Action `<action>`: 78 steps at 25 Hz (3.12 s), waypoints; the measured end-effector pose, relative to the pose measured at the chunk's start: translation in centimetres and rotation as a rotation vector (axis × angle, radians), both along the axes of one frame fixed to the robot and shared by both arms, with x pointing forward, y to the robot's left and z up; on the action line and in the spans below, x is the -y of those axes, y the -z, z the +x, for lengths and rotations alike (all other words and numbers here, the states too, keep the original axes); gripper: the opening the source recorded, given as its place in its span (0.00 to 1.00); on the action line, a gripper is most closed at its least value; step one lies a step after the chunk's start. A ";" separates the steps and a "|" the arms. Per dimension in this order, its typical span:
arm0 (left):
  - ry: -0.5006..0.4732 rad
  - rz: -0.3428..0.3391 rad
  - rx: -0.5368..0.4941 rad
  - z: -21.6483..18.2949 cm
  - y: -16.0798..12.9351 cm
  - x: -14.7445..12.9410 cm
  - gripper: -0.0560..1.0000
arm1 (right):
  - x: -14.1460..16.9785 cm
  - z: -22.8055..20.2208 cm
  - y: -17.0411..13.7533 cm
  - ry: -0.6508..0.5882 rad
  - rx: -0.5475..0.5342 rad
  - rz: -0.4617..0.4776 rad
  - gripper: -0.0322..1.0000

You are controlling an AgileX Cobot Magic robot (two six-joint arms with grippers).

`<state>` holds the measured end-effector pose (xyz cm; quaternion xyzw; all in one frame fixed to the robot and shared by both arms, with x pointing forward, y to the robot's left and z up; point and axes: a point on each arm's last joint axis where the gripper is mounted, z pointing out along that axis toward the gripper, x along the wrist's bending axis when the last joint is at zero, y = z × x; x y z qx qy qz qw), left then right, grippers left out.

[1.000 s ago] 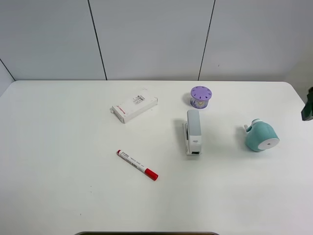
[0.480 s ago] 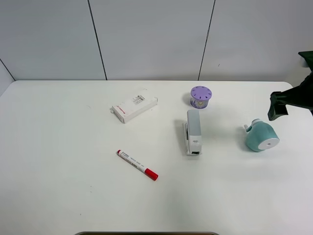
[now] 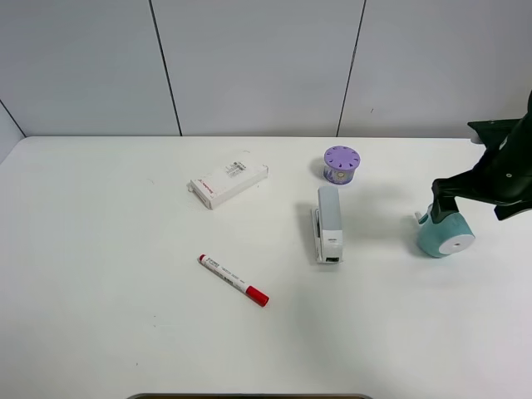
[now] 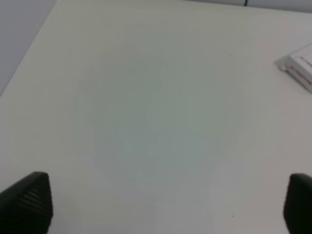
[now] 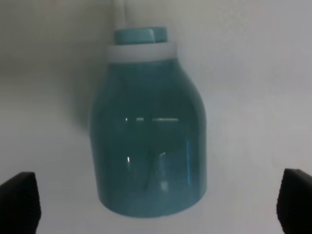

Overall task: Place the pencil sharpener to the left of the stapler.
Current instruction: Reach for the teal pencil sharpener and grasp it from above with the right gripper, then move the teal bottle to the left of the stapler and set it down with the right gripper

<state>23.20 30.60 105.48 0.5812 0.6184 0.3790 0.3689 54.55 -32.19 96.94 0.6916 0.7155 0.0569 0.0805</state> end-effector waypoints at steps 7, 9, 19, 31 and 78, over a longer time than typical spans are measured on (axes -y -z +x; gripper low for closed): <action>0.000 0.000 0.000 0.0 0.0 0.0 0.95 | 0.1 1.0 2.5 -0.002 -0.024 0.002 0.97; 0.000 0.000 0.000 0.0 0.0 0.0 0.95 | 0.1 1.2 3.2 -0.003 -0.032 0.003 0.97; 0.000 0.000 0.000 0.0 0.0 0.0 0.95 | 0.1 2.1 6.0 -0.019 -0.048 0.003 0.97; 0.000 0.000 0.000 0.0 0.0 0.0 0.95 | 0.1 2.5 8.2 -0.023 -0.074 0.005 0.97; 0.000 0.000 0.000 0.0 0.0 0.0 0.95 | 0.2 2.6 6.9 -0.032 -0.041 -0.005 0.69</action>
